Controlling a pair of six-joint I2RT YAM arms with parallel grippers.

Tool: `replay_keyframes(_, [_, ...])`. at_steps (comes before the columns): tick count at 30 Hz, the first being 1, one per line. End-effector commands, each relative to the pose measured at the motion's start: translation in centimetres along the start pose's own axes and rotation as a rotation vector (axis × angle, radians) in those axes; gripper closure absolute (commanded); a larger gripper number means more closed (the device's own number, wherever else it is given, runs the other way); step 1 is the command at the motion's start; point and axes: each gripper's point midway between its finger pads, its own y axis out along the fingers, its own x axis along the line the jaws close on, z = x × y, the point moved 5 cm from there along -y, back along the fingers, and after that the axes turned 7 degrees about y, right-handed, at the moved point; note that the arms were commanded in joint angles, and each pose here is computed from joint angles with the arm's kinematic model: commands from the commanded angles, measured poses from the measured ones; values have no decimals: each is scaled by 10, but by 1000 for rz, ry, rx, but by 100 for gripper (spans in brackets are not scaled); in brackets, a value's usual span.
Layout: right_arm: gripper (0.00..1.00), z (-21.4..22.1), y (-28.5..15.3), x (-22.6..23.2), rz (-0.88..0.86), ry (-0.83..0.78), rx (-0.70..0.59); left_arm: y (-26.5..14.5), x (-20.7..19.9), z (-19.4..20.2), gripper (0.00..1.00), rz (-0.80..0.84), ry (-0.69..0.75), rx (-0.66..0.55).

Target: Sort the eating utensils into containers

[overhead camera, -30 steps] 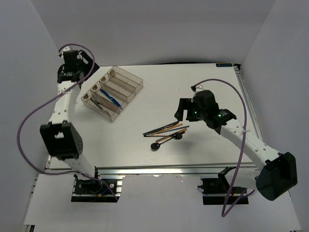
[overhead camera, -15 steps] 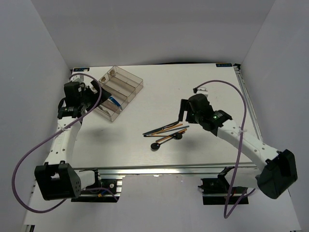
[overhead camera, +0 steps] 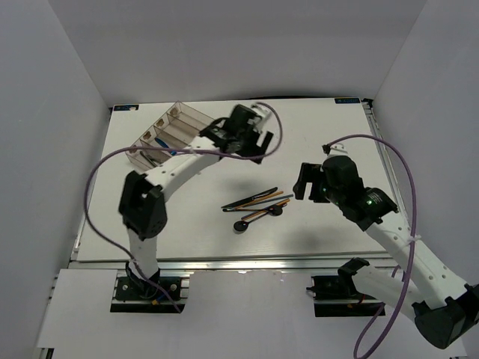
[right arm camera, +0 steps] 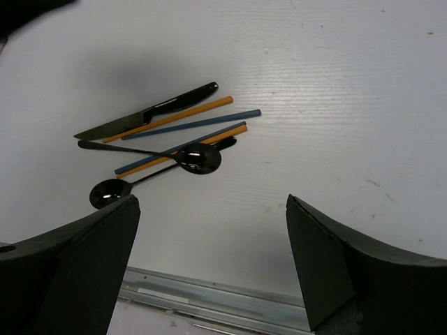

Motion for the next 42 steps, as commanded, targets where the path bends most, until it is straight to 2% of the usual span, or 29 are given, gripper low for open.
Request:
replay_keyframes(1, [11,-3,-16,-9,50,-37,6,4,-22,23,5,-10,316,203])
replay_keyframes(6, [11,-3,-30,-15,65,3,-30,36,-78,42,8,132,427,263])
replay_keyframes(12, [11,-3,-44,-18,41,35,-80,62,-102,66,17,195,453,313])
replay_keyframes(21, [11,-3,-51,-17,20,22,-85,86,-100,71,31,156,468,327])
replay_keyframes(42, [11,-6,-61,-15,-19,6,-107,117,-85,95,38,172,425,382])
